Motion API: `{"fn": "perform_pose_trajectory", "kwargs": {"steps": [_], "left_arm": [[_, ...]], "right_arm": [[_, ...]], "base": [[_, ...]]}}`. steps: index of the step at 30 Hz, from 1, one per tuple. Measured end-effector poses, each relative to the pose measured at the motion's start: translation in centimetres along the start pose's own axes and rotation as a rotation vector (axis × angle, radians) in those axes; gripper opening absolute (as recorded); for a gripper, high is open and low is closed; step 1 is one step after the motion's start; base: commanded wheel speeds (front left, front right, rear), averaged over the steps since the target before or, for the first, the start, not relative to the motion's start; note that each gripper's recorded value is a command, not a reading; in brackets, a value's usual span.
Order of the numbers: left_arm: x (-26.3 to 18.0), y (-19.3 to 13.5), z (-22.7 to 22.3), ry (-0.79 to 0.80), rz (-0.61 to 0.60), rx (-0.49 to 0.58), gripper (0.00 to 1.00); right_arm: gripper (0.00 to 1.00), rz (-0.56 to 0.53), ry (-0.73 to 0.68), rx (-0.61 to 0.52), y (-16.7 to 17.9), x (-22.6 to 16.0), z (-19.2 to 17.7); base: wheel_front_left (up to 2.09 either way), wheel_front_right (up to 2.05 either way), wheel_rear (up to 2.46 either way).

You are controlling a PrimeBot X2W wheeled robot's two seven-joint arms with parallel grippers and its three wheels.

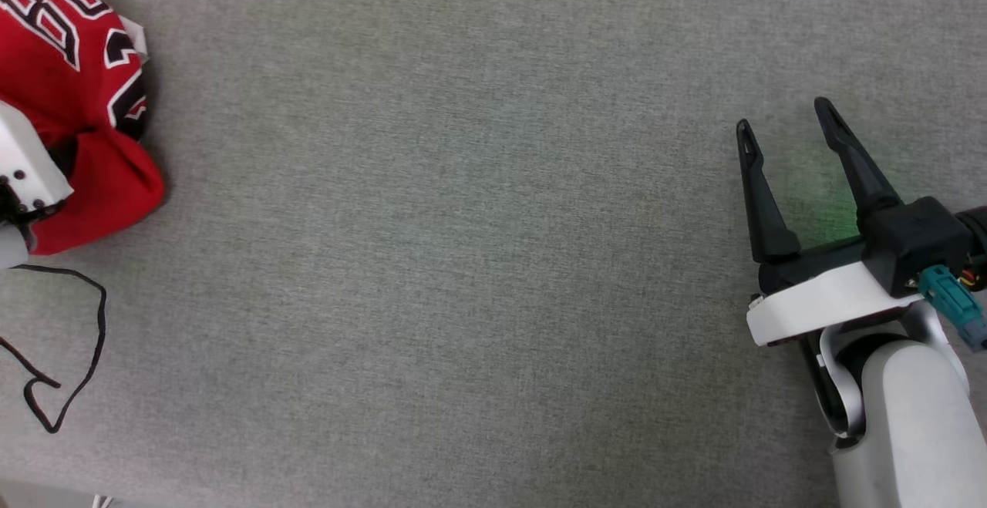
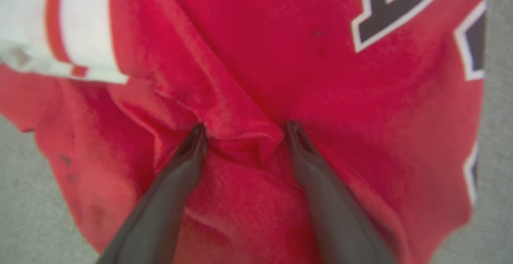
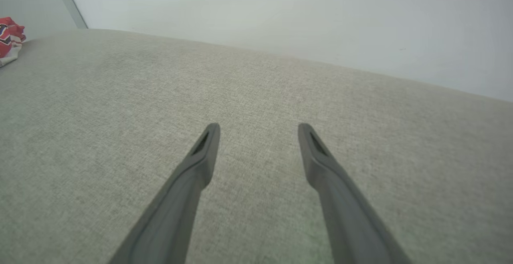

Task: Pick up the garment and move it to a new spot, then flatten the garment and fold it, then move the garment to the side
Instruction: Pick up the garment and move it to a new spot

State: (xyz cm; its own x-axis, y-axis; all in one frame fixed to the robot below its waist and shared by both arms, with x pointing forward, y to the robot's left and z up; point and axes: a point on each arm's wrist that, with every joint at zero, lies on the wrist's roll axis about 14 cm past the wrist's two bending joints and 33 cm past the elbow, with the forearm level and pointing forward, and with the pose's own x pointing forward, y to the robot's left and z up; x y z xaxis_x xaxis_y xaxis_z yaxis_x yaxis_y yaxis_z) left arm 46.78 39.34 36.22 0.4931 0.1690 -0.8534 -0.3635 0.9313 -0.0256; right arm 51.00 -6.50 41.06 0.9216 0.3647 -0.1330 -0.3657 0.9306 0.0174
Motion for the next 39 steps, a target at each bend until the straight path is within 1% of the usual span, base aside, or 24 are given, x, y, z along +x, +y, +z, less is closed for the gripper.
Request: {"fn": "perform_pose_trajectory", "kwargs": {"steps": [1,2,3,4,6,9,12,14,16,17,18,23,26,30,33,35,39], "left_arm": [[0.3,0.1,-0.3,0.016,0.004,-0.015,1.0],[0.5,0.0,-0.4,0.024,0.007,-0.024,0.67],[0.6,0.1,-0.5,0.026,0.014,-0.041,0.42],[0.6,0.1,-0.5,0.025,0.017,-0.055,0.0],[0.4,0.4,-0.4,0.006,0.03,-0.075,0.0],[-0.2,0.9,0.0,-0.044,0.052,-0.067,0.0],[-1.4,1.1,1.3,-0.139,0.072,-0.033,0.0],[-2.8,1.4,3.1,-0.238,0.084,-0.014,0.0],[-4.8,1.6,5.4,-0.358,0.098,0.004,0.0],[-8.2,1.5,8.7,-0.544,0.096,0.027,0.0],[-9.6,1.3,9.8,-0.614,0.085,0.018,0.0],[-15.9,0.1,13.4,-0.862,0.048,0.064,0.0],[-19.7,-1.2,15.0,-0.995,0.007,0.083,0.0],[-23.7,-4.8,16.0,-1.124,-0.097,0.106,0.0],[-25.9,-8.7,16.2,-1.191,-0.2,0.132,0.0],[-26.3,-12.0,15.5,-1.2,-0.281,0.158,0.0],[-25.6,-18.5,12.3,-1.147,-0.449,0.194,0.0]], "right_arm": [[1.0,-0.005,0.001,-0.002,-0.2,0.0,-0.1],[1.0,-0.01,0.004,-0.004,-0.4,-0.1,-0.2],[1.0,-0.014,0.005,-0.006,-0.5,-0.2,-0.2],[1.0,-0.016,0.003,-0.01,-0.6,-0.2,0.0],[1.0,-0.02,-0.004,-0.016,-0.7,-0.3,0.3],[1.0,-0.019,-0.02,-0.023,-0.6,-0.4,1.1],[1.0,-0.017,-0.039,-0.026,-0.4,-0.8,2.1],[1.0,-0.018,-0.045,-0.023,-0.3,-1.4,2.6],[1.0,-0.019,-0.058,-0.022,-0.1,-1.9,3.4],[1.0,-0.023,-0.08,-0.02,0.1,-2.9,4.7],[1.0,-0.025,-0.093,-0.016,0.1,-3.3,5.2],[1.0,-0.035,-0.128,-0.02,0.4,-5.4,7.3],[1.0,-0.047,-0.148,-0.013,0.3,-6.7,8.3],[1.0,-0.082,-0.181,-0.009,-0.4,-8.9,9.7],[1.0,-0.114,-0.198,-0.012,-1.1,-10.5,10.4],[1.0,-0.142,-0.205,-0.012,-1.9,-11.7,10.6],[1.0,-0.2,-0.206,-0.007,-3.2,-14.3,10.7]], "base": [[0.0,0.0,0.0],[0.0,0.0,0.0],[0.0,0.0,0.0],[0.0,0.0,0.0],[0.0,0.0,0.0],[0.0,0.0,0.0],[0.0,0.0,0.0],[0.0,0.0,0.0],[0.0,0.0,0.0],[0.0,0.0,0.0],[0.0,0.0,0.0],[0.0,0.0,0.0],[0.0,0.0,0.0],[0.0,0.0,0.0],[0.0,0.0,0.0],[0.0,0.0,0.0],[0.0,0.0,0.0]]}}
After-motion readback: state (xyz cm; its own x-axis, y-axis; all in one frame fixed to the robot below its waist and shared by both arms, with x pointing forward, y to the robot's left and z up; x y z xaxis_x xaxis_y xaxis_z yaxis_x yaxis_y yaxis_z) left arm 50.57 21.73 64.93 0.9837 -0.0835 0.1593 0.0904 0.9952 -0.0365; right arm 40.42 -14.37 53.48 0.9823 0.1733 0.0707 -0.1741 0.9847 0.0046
